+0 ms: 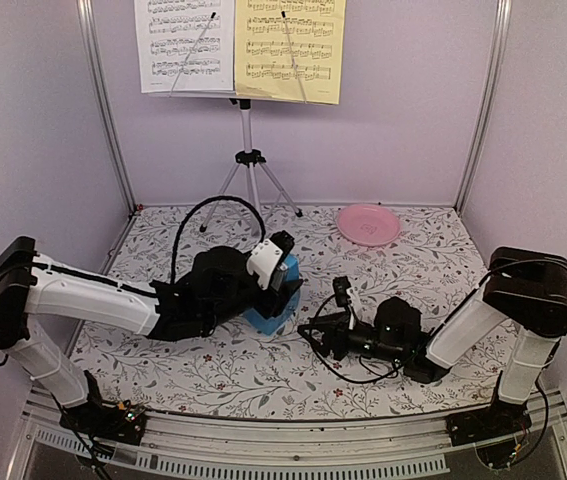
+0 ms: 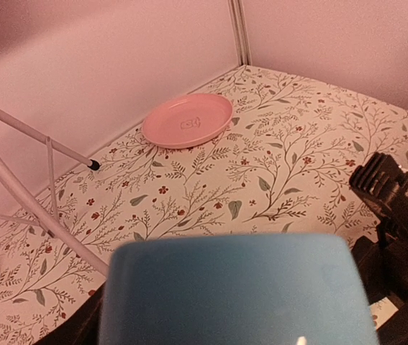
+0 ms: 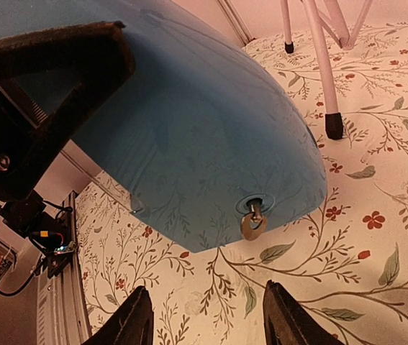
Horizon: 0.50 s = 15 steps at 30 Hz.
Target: Set up the instrument practice props
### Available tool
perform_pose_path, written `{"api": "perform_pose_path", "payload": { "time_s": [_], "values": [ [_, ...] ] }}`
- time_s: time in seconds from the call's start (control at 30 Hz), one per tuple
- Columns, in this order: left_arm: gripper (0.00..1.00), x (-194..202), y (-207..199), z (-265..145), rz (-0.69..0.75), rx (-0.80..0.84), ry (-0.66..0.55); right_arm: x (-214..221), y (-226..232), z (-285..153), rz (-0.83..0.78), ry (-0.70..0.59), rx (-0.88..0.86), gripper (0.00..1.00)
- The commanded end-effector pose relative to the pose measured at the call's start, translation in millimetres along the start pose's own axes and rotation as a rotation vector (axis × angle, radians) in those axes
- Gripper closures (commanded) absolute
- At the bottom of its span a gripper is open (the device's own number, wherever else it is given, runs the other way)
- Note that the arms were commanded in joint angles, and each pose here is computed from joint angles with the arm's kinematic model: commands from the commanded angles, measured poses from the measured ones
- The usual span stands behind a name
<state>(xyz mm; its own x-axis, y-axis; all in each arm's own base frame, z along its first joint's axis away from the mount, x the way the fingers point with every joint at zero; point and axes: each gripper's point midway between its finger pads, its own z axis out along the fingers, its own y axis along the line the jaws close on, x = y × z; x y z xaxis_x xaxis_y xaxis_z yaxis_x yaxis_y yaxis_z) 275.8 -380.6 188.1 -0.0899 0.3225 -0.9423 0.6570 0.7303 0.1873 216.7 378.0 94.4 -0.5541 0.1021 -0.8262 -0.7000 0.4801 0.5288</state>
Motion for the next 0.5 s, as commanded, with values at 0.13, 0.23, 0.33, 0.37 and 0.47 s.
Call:
{"api": "perform_pose_path", "payload": {
  "time_s": [0.13, 0.23, 0.33, 0.37, 0.47],
  "values": [
    [0.91, -70, -1, -19, -0.073, 0.02, -0.175, -13, 9, 23, -0.048, -0.039, 0.003, 0.51],
    [0.92, -72, -2, -21, -0.074, 0.026, -0.182, -14, 6, 30, -0.048, -0.035, 0.028, 0.54],
    [0.92, -75, -3, -24, -0.077, 0.029, -0.191, -15, 3, 34, -0.042, -0.036, 0.054, 0.59],
    [0.92, -74, -2, -24, -0.079, 0.029, -0.193, -15, 1, 35, -0.039, -0.033, 0.064, 0.61],
    [0.93, -76, -2, -28, -0.082, 0.034, -0.203, -15, -2, 35, -0.036, -0.032, 0.082, 0.66]
  ]
}}
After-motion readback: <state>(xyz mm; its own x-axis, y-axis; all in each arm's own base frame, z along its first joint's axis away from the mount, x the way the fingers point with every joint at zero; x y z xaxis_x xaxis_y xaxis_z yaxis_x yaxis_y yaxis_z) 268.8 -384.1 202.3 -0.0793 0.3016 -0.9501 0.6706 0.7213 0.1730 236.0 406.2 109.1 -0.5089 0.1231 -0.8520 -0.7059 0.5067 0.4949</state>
